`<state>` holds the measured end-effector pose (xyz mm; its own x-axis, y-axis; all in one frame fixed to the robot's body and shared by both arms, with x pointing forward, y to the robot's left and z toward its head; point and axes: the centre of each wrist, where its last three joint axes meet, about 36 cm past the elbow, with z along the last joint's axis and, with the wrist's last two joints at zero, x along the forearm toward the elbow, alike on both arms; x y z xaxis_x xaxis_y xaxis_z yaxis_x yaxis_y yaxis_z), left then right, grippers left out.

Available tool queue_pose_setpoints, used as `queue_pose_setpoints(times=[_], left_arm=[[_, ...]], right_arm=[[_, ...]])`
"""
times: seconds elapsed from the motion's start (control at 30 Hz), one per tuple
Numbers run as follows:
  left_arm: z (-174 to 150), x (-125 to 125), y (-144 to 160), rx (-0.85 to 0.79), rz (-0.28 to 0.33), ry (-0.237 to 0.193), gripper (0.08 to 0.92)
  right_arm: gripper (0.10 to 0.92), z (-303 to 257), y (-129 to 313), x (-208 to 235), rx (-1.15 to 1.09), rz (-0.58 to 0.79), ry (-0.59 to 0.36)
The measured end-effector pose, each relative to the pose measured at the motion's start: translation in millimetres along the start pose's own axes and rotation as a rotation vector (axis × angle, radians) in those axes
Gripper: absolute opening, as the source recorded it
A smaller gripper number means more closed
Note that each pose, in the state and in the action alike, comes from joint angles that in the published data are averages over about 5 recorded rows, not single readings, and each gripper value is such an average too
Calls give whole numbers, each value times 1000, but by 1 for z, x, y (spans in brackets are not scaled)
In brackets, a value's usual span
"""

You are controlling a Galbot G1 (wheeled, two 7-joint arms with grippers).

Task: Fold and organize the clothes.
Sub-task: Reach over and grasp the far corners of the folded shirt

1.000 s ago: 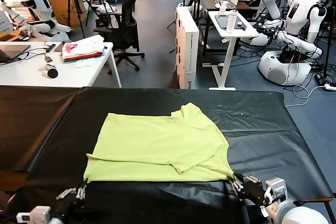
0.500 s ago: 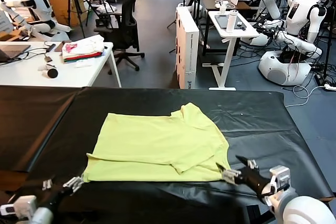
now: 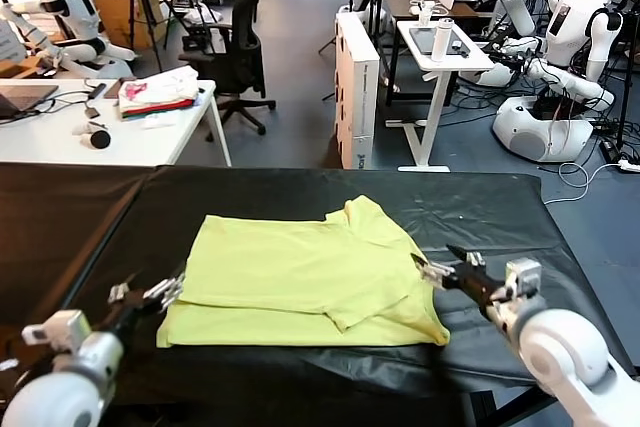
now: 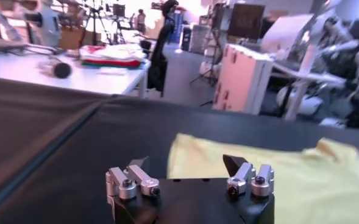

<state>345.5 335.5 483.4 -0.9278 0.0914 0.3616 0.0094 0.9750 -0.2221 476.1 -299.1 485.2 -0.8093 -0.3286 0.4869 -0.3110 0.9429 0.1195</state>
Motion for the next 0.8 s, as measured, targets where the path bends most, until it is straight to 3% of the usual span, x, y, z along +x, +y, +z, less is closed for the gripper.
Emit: queue_pose_setpoints(times=[0.17,0.37,0.8], left_arm=[[-18,-48,14,69,45,17,907],[-38,-94,38,97,53,41,907],[-39,-151,71,81,14,142,907]], right_arm=[[907,-13,-3,-44,-5,-9,26],[907,-27,1,-83,-2,-1,54],[907,-26,6,-119,-2,12,87]])
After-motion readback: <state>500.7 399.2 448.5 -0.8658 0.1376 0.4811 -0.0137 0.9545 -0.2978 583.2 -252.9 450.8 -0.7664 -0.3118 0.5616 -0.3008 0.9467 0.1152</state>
